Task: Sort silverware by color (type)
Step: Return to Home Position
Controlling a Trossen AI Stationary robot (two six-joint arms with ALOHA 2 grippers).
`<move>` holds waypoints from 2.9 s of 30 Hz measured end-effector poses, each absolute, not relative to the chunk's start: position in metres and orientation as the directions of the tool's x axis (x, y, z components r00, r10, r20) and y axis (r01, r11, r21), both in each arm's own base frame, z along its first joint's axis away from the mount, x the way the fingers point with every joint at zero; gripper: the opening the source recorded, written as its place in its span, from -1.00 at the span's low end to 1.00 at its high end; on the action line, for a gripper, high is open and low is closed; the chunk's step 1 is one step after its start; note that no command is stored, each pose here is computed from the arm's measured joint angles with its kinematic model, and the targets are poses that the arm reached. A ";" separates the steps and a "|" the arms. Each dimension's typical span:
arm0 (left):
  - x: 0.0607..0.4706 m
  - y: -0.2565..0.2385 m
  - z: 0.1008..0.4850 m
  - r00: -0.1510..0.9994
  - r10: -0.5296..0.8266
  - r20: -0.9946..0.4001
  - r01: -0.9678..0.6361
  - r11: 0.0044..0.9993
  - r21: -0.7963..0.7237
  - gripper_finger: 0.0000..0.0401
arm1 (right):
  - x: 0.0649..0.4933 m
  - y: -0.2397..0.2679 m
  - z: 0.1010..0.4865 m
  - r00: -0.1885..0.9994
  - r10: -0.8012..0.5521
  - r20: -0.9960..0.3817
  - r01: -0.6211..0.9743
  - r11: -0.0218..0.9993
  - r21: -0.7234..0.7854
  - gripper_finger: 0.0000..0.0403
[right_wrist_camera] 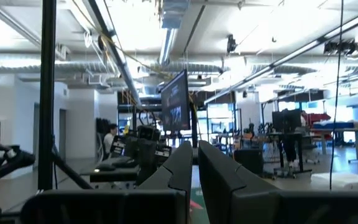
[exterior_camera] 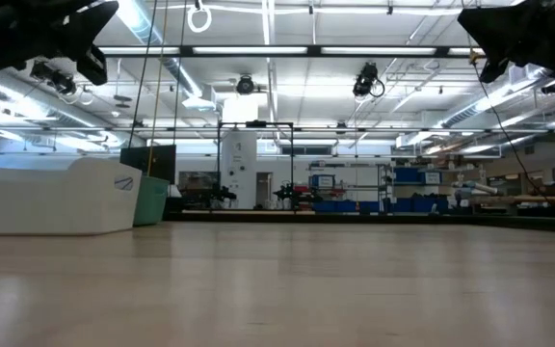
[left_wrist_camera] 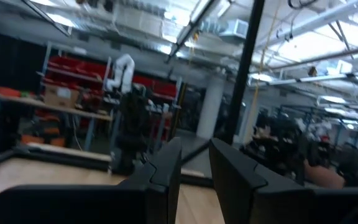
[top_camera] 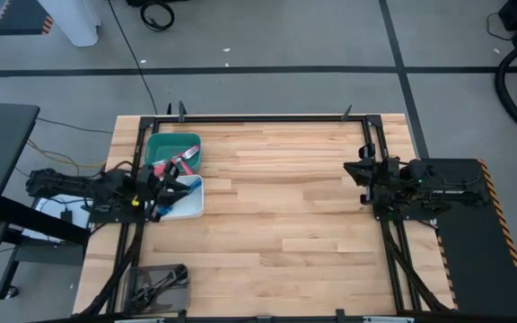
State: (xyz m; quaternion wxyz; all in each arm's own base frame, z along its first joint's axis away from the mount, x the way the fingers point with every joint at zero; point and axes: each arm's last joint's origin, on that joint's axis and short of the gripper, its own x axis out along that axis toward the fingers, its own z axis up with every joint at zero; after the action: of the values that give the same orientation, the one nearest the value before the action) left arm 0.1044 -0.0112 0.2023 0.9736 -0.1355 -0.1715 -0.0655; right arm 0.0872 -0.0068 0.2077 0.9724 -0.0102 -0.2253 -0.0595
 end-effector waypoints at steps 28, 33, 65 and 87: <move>0.081 -0.001 0.219 0.835 0.011 0.549 0.133 0.966 -0.221 -0.54 | 0.087 0.003 0.208 0.896 -0.006 0.443 0.003 1.000 0.007 -0.82; 0.081 -0.001 0.219 0.835 0.010 0.550 0.133 0.966 -0.221 -0.54 | 0.087 0.004 0.208 0.896 -0.005 0.443 0.003 1.000 0.007 -0.82; 0.082 -0.001 0.218 0.839 0.007 0.544 0.136 0.966 -0.222 -0.54 | 0.087 0.003 0.208 0.897 -0.013 0.443 0.011 1.000 0.007 -0.82; 0.082 -0.001 0.218 0.839 0.007 0.543 0.136 0.966 -0.222 -0.54 | 0.087 0.003 0.208 0.897 -0.013 0.443 0.011 1.000 0.007 -0.82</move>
State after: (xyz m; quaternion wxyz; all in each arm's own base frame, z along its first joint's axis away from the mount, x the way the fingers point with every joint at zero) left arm 0.0820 -0.0011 0.2178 0.9506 -0.1268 -0.2813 -0.0339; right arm 0.0873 0.0027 0.2080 0.9738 0.0022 -0.2273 -0.0063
